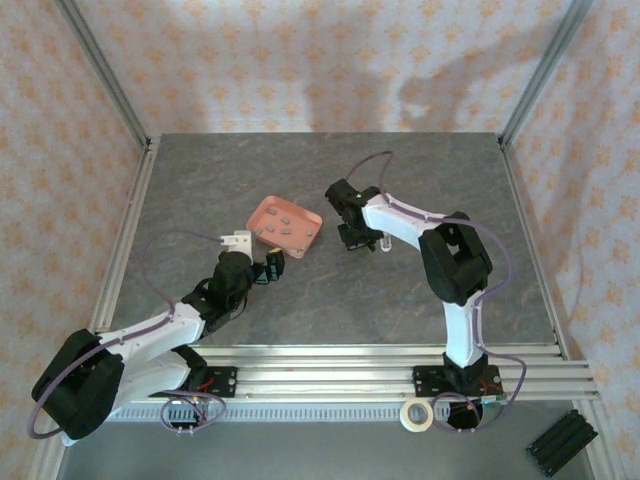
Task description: Load the staples into the stapler
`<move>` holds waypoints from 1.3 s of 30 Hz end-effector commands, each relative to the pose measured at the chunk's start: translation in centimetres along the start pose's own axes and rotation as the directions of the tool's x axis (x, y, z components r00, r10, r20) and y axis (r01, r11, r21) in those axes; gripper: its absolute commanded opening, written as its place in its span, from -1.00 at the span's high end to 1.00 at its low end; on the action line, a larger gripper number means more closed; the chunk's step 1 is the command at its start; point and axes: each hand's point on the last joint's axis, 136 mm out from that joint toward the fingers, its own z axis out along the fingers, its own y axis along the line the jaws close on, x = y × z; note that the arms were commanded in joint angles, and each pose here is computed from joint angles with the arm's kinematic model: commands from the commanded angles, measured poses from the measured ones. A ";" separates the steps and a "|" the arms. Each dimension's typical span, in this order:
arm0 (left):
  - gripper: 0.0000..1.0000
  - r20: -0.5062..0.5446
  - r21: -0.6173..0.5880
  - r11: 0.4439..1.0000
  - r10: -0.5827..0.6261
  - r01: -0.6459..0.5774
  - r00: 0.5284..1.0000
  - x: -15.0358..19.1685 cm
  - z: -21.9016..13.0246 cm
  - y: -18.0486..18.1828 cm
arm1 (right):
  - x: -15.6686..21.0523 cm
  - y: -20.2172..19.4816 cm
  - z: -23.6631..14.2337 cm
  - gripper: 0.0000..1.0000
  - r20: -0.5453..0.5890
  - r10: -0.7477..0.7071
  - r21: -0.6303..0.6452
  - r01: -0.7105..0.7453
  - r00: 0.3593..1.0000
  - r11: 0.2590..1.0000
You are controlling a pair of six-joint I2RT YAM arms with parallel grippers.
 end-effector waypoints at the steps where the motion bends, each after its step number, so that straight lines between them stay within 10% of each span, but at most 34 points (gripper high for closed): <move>1: -0.89 0.030 -0.003 1.000 0.012 -0.011 0.999 -0.7 -0.2 0.2 | 0.2 -0.5 -2.0 0.66 0.026 0.025 -0.002 -0.025 0.999 1.000; 39: -0.89 0.028 0.003 1.000 0.015 -0.016 0.999 -0.7 -0.3 0.1 | 1.2 -0.1 0.1 0.51 -0.067 0.125 -0.114 -0.132 0.990 0.985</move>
